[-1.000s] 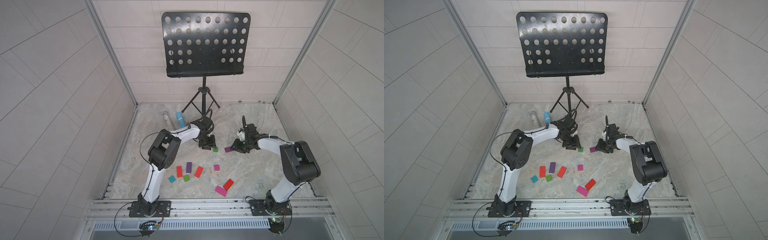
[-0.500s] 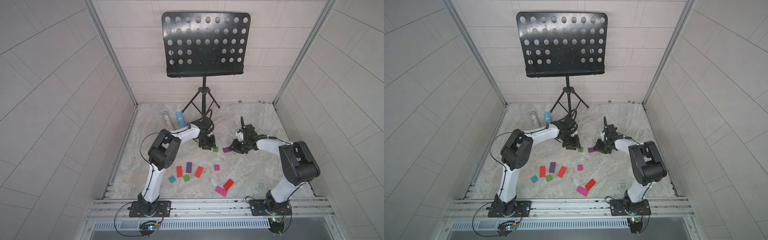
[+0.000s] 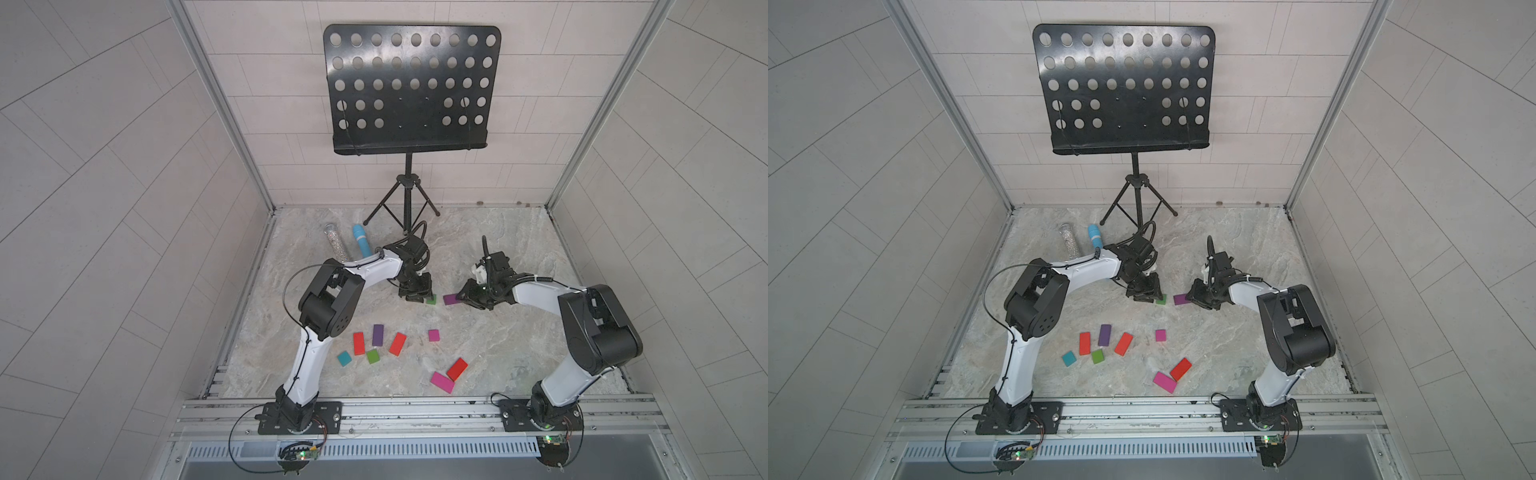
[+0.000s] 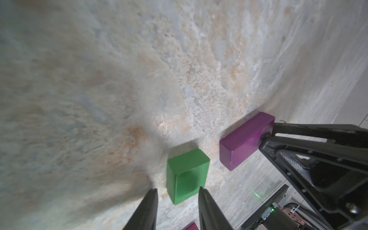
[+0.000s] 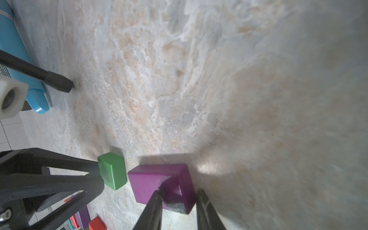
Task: Assemble the number 7 with building blocks
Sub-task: Assemble the building block at the center of the board.
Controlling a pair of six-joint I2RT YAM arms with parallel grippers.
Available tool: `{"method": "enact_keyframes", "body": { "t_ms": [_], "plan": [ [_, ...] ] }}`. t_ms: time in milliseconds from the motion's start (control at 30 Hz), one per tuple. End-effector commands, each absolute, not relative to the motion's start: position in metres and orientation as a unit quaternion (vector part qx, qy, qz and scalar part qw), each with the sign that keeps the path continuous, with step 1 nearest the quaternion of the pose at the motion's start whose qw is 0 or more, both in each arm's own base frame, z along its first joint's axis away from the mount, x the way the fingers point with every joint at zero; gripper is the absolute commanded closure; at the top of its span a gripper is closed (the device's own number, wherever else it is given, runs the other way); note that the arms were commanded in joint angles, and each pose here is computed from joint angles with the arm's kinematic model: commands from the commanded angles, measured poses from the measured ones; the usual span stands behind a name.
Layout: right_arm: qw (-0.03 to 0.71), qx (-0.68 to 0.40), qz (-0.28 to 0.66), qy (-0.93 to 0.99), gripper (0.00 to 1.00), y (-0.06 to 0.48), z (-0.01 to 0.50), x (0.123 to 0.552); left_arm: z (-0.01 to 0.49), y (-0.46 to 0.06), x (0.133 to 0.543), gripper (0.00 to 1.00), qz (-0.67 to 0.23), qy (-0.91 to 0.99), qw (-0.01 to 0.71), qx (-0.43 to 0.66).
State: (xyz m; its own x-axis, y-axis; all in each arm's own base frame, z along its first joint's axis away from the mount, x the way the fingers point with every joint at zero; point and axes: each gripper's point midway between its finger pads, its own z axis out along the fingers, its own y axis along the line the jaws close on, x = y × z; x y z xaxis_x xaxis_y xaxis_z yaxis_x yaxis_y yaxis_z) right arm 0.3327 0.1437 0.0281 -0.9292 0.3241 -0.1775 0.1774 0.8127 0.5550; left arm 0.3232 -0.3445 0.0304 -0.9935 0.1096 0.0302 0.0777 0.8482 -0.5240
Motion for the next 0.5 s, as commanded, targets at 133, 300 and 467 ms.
{"method": "enact_keyframes", "body": {
  "t_ms": [133, 300, 467],
  "plan": [
    [0.116, 0.157, 0.257, 0.946, 0.67, 0.1449, 0.0163, 0.3185, 0.0282, -0.3528, 0.3226, 0.60, 0.279, -0.959, 0.036, -0.045],
    [0.118, 0.157, 0.255, 0.947, 0.67, 0.1474, 0.0167, 0.3192, 0.0290, -0.3535, 0.3238, 0.61, 0.281, -0.958, 0.034, -0.043],
    [0.117, 0.151, 0.254, 0.948, 0.67, 0.1503, 0.0168, 0.3201, 0.0291, -0.3539, 0.3246, 0.61, 0.282, -0.958, 0.032, -0.041]
  ]
}}
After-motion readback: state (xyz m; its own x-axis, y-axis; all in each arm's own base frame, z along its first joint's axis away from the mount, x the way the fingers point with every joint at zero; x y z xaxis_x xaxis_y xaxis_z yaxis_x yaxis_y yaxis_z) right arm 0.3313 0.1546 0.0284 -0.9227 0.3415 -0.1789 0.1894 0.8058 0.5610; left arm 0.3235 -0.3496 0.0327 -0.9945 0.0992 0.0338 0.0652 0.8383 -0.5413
